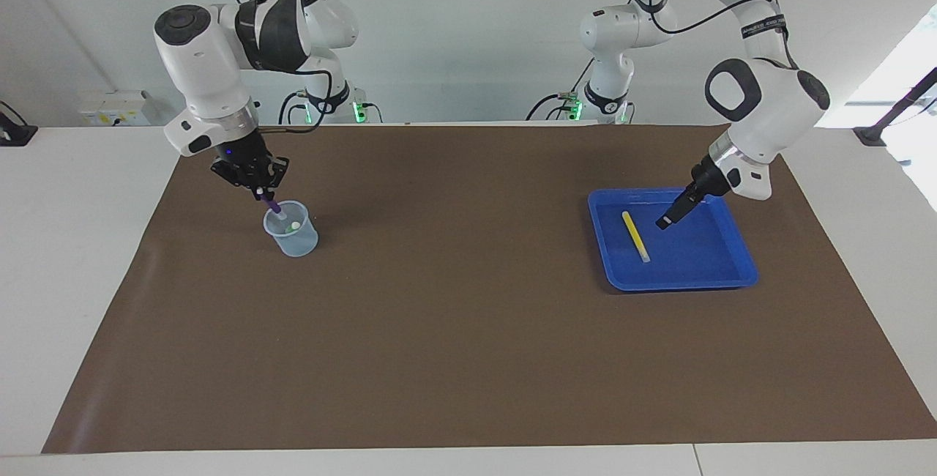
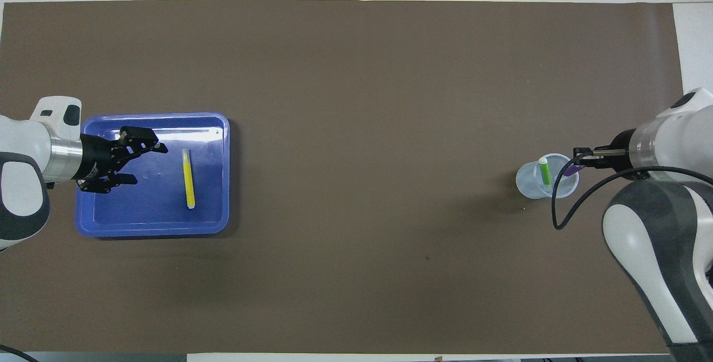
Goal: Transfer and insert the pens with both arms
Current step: 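Insert the purple pen into the cup while the left gripper reaches the yellow pen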
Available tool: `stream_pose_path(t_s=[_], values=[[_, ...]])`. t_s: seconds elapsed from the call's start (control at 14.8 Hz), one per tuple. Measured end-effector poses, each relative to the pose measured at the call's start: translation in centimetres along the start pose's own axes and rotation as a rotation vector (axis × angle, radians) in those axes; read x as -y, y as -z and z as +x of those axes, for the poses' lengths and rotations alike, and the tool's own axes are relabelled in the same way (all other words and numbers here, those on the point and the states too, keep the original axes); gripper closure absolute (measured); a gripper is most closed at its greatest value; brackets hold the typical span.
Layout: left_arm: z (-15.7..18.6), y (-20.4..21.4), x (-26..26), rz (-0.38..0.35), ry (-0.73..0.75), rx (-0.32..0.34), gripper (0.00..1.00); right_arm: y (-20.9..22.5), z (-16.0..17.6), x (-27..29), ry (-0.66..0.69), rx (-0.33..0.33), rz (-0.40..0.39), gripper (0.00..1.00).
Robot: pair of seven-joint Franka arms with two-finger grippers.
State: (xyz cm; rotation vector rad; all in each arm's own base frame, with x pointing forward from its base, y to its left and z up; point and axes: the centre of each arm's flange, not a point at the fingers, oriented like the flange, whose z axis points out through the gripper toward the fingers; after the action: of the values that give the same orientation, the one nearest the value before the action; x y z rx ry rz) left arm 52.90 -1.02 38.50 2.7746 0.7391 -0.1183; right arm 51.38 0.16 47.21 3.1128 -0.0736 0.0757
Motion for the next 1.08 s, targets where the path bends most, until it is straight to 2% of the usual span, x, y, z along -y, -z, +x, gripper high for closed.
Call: stream_pose_path(t_s=[0.27,0.74,0.81,0.88,1.08], values=[[0.0,-3.0,-0.2,0.102,-0.284,0.032,0.0,-2.6,-0.9,0.2,0.005,0.051,-0.002,0.82],[-1.4,-8.0,-3.5,0.251,-0.517,0.035,0.02,-5.0,-1.6,0.2,0.006,0.048,0.0,0.82],[-1.3,-8.5,-3.4,0.262,-0.532,0.038,0.02,-5.1,-1.5,0.2,0.006,0.043,0.0,0.78],[-1.1,-8.8,-3.3,0.267,-0.542,0.042,0.06,-5.2,-1.5,0.2,0.006,0.038,0.001,0.69],[-0.9,-9.1,-3.3,0.266,-0.555,0.035,0.12,-5.3,-1.3,0.3,0.007,0.031,0.002,0.38]])
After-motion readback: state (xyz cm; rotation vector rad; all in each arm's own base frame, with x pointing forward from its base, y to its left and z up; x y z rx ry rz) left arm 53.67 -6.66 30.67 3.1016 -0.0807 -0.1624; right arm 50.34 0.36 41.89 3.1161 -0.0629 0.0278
